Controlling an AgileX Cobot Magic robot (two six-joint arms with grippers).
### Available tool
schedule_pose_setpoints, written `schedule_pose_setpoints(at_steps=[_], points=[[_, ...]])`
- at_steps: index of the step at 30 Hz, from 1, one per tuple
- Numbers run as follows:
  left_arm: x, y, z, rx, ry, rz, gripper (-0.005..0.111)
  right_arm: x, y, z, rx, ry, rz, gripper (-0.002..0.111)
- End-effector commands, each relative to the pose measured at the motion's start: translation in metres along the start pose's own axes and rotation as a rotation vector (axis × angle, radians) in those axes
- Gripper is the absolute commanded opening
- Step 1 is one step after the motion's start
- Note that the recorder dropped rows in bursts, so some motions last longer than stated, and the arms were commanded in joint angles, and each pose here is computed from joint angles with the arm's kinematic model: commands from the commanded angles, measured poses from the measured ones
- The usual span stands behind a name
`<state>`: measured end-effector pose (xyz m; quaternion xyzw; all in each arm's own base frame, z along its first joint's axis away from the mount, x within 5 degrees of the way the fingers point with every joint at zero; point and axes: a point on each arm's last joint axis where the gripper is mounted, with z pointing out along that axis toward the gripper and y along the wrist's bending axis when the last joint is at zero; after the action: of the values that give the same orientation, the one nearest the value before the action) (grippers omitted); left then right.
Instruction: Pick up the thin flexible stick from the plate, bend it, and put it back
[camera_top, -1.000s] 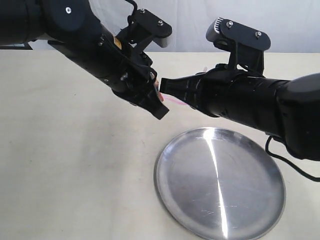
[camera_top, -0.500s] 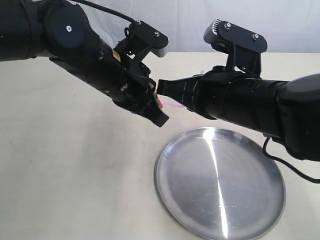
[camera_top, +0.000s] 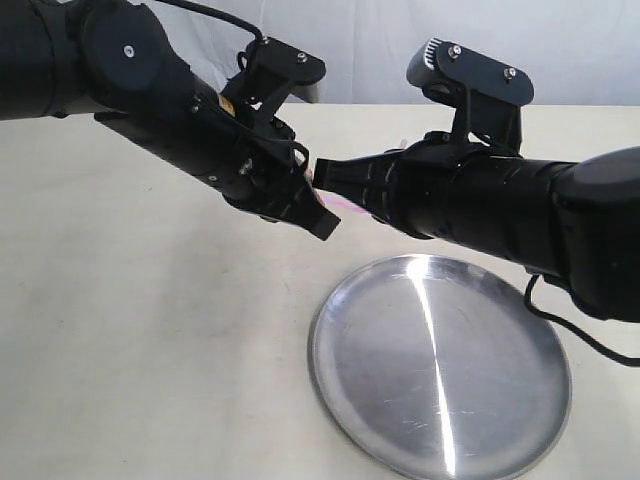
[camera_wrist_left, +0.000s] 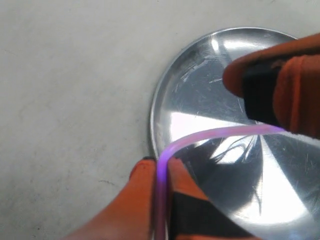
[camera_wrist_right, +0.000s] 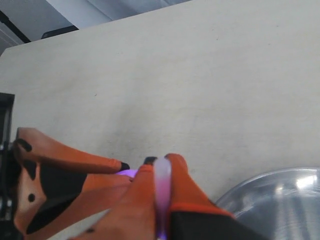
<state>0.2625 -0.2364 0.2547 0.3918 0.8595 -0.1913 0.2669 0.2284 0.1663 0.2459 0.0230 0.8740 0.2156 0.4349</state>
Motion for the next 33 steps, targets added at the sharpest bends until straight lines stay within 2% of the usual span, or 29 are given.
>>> schedule_pose_setpoints(at_steps=[1,10,22,26,33], points=[[-0.004,0.009,0.000,-0.029,-0.052,-0.048,0.000,0.004,0.008,-0.001,-0.063,0.035,0.002,-0.001],[-0.004,0.009,0.000,-0.026,-0.046,-0.048,0.000,0.004,0.008,-0.001,-0.063,0.035,0.004,-0.001],[0.001,0.011,0.004,-0.018,0.001,-0.142,0.000,0.004,0.007,-0.001,-0.060,0.033,0.004,-0.001],[0.005,0.012,0.011,-0.012,0.030,-0.163,0.000,0.004,0.005,-0.001,-0.033,0.035,0.075,-0.001],[0.004,0.015,0.012,-0.034,0.017,-0.117,0.000,0.002,0.002,-0.001,0.003,0.019,0.166,-0.001]])
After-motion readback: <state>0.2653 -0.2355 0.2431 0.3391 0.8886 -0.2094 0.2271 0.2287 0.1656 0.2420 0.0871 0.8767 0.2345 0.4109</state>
